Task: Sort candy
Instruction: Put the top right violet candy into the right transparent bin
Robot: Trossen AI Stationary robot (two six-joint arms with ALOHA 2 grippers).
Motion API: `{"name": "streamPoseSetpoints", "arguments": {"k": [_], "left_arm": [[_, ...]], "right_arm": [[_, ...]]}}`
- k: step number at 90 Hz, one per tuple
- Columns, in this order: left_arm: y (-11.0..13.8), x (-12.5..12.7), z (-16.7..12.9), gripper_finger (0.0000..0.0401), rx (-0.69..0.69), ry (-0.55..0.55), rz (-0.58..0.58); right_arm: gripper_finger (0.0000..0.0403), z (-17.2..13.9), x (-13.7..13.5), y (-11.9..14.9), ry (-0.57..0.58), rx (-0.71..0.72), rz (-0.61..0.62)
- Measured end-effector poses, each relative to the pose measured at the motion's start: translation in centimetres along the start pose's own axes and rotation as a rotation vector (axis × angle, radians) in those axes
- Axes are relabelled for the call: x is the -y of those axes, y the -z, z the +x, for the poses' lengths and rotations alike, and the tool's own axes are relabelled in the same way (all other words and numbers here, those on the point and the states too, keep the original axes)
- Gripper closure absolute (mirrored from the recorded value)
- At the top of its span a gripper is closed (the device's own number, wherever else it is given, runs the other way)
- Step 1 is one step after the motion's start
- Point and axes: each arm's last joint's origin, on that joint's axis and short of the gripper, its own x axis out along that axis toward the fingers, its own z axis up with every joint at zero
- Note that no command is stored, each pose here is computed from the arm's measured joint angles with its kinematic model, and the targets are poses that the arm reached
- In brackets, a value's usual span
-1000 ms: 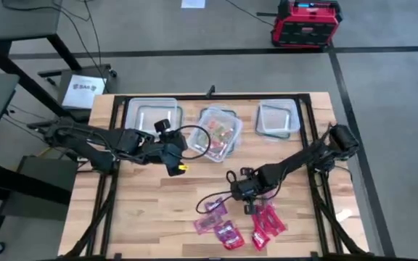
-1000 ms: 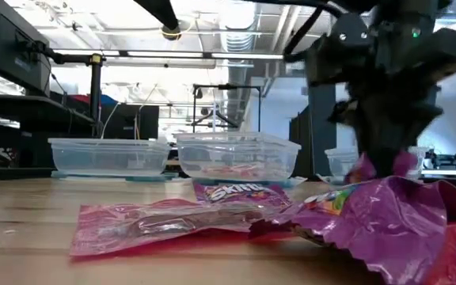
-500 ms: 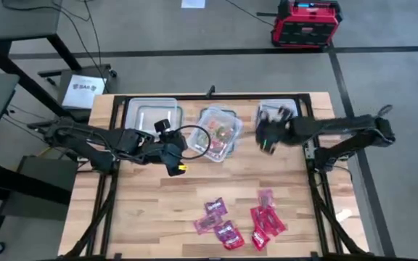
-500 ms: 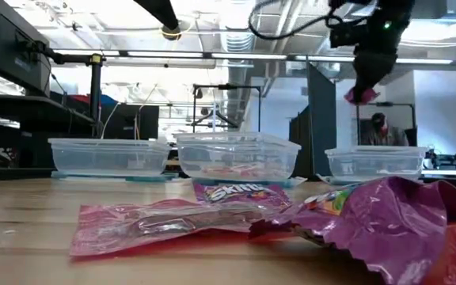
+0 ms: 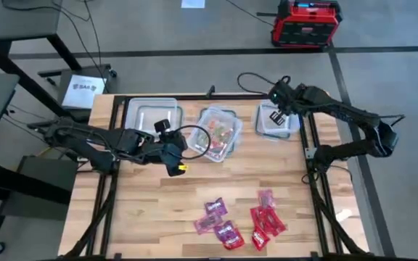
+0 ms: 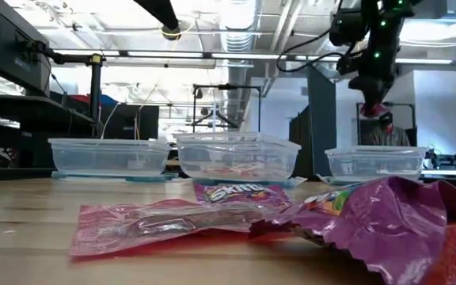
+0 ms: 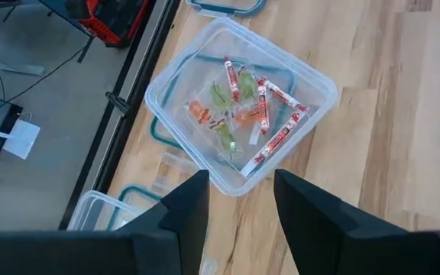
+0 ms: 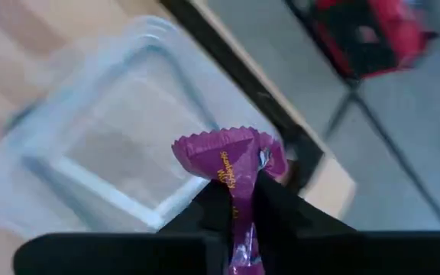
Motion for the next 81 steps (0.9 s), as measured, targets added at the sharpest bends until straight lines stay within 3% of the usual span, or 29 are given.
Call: {"name": "streamPoseSetpoints", "arguments": {"k": [43,81], "left_arm": [[0.1,0.0,0.0,0.0268,-0.005,0.001,0.004],[0.0,0.0,0.0,0.0268,-0.004,0.002,0.003]], "right_arm": [[0.021,-0.6,-0.9,0.3,-0.041,-0.006,-0.039],[0.0204,-0.3,-0.4,0.4,-0.031,-0.021,0.013]]}}
